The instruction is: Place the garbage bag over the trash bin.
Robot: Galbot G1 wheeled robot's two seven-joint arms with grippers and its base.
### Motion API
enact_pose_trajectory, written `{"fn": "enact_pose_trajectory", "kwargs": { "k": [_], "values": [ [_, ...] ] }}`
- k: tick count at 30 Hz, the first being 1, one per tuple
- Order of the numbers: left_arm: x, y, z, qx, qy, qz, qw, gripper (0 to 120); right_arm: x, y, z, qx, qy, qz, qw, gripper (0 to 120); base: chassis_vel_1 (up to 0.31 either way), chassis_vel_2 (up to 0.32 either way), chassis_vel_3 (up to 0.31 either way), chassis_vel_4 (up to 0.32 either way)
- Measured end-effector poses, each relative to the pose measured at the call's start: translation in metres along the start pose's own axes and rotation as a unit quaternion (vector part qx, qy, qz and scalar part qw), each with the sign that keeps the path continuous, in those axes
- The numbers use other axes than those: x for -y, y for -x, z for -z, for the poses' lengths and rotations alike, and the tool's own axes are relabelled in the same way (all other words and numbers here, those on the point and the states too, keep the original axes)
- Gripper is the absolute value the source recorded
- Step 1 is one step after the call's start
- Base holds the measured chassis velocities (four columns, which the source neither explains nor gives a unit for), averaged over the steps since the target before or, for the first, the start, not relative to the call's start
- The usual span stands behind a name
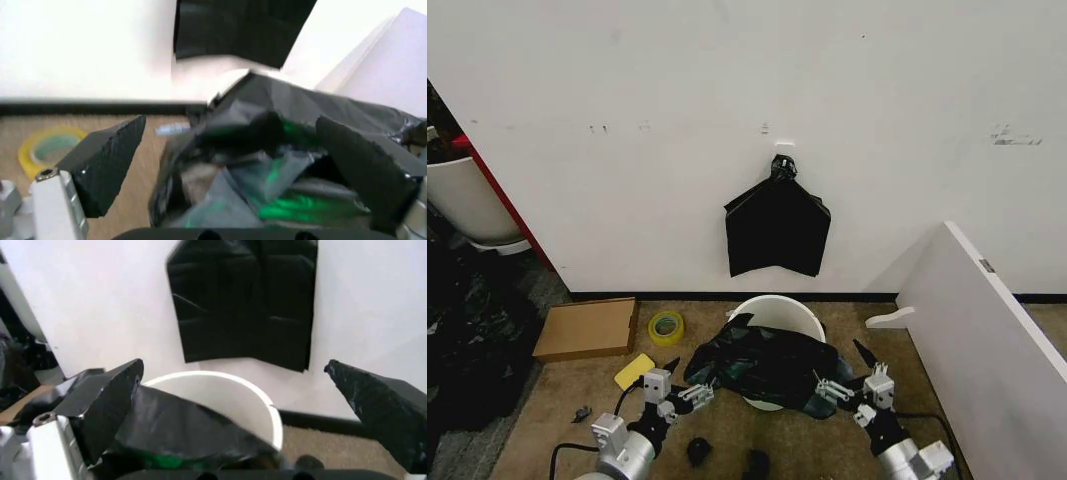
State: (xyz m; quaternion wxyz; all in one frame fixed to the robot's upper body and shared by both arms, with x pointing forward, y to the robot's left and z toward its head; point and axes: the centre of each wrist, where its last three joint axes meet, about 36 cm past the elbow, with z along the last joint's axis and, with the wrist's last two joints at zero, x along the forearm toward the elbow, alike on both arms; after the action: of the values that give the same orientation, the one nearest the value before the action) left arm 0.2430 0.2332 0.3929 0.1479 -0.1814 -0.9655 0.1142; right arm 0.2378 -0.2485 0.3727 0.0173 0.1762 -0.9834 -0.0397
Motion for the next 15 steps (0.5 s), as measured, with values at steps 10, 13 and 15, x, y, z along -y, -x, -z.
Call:
{"fn": "enact_pose_trajectory", "kwargs": {
  "k": [10,13,15],
  "values": [
    [0.033,-0.031,-0.035,0.05,0.035,0.026,0.9978,100,0.08,0.095,0.078,-0.189,0.012,0.076,0.979,100,0.0,0.0,0.0,0.0],
    [0.04,-0.035,-0.042,0.056,0.036,0.036,0.9971,100,0.093,0.116,0.08,-0.22,-0.001,0.101,0.97,100,0.0,0.0,0.0,0.0],
    [0.045,-0.038,-0.047,0.063,0.037,0.052,0.996,100,0.103,0.135,0.082,-0.247,-0.002,0.119,0.962,100,0.0,0.0,0.0,0.0]
  ]
}}
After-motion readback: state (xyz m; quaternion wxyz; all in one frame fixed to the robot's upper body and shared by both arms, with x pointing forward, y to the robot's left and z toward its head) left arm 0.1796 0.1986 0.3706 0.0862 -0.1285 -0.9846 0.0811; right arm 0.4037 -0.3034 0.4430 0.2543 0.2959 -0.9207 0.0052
